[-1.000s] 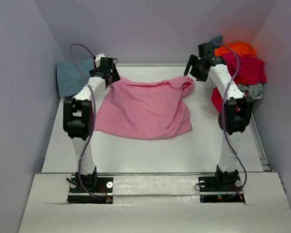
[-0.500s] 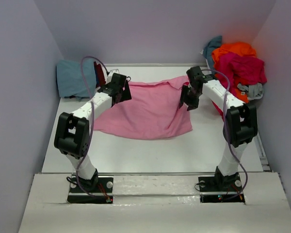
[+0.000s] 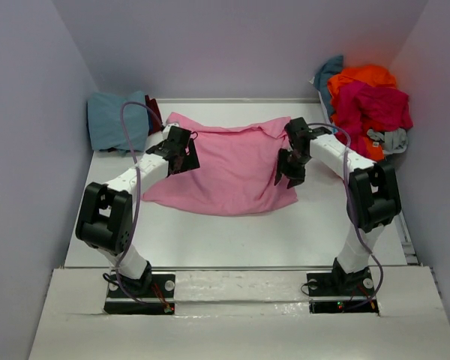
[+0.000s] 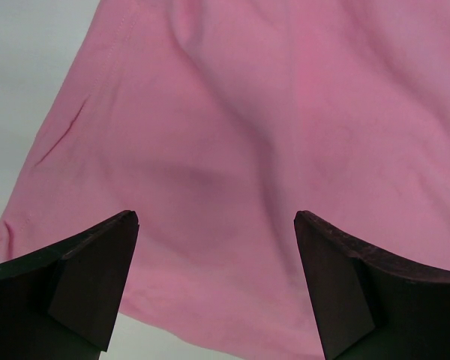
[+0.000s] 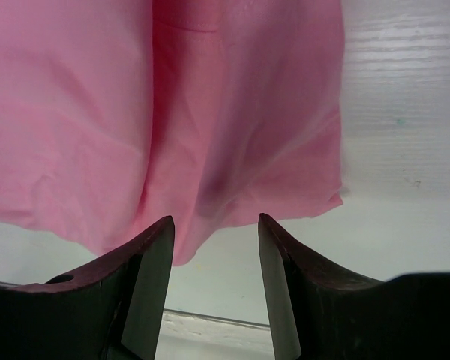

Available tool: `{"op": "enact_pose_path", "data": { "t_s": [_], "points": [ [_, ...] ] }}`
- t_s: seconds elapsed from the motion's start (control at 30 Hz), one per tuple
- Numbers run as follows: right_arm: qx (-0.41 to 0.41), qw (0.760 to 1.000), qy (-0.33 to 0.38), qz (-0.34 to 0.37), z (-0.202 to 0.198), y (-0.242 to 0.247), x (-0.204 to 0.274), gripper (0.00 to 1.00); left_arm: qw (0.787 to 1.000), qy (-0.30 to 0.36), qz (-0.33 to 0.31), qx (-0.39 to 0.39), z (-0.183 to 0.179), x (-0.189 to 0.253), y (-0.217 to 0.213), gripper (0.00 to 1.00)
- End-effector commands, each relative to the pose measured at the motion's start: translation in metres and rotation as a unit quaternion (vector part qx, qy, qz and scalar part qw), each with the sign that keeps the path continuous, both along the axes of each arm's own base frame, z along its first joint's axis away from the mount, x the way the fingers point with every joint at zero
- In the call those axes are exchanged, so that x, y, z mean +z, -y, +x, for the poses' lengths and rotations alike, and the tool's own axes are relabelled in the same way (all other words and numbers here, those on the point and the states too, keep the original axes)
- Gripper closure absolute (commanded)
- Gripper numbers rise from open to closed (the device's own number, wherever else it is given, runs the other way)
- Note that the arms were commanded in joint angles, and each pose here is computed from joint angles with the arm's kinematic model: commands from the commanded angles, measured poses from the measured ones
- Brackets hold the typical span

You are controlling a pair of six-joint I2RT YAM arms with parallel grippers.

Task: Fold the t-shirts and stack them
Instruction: Flatten the tshirt out

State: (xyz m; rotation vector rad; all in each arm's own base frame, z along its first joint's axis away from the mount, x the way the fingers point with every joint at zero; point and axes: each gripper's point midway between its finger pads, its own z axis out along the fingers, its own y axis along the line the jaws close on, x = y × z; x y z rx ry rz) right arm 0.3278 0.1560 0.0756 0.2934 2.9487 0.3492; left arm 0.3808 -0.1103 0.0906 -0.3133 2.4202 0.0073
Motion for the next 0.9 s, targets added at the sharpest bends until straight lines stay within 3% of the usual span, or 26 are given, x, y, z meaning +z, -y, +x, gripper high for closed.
{"op": "enact_pose_path", "data": {
  "t_s": [0.0, 0.27, 0.37, 0.73, 0.87],
  "points": [
    [0.011, 1.0, 0.009, 0.019, -0.001, -0.017, 0.001, 0.46, 1.0, 0.006, -0.01, 0.002, -0.005, 0.002, 0.001, 0.03],
    [0.026, 0.999, -0.001, 0.019, -0.007, -0.027, -0.003, 0.46, 1.0, -0.01, -0.017, -0.002, -0.013, -0.009, 0.003, 0.03],
    [0.026, 1.0, -0.007, 0.017, -0.01, -0.026, -0.001, 0.53, 1.0, -0.016, -0.021, -0.006, -0.017, -0.014, 0.004, 0.03],
    [0.026, 0.999, -0.04, 0.002, -0.028, -0.021, -0.022, 0.52, 0.999, -0.042, -0.026, -0.015, -0.029, -0.034, 0.006, 0.03],
    [0.019, 1.0, -0.022, -0.005, -0.031, -0.015, -0.012, 0.52, 0.998, -0.046, -0.024, -0.017, -0.032, -0.038, 0.005, 0.03]
  ]
}}
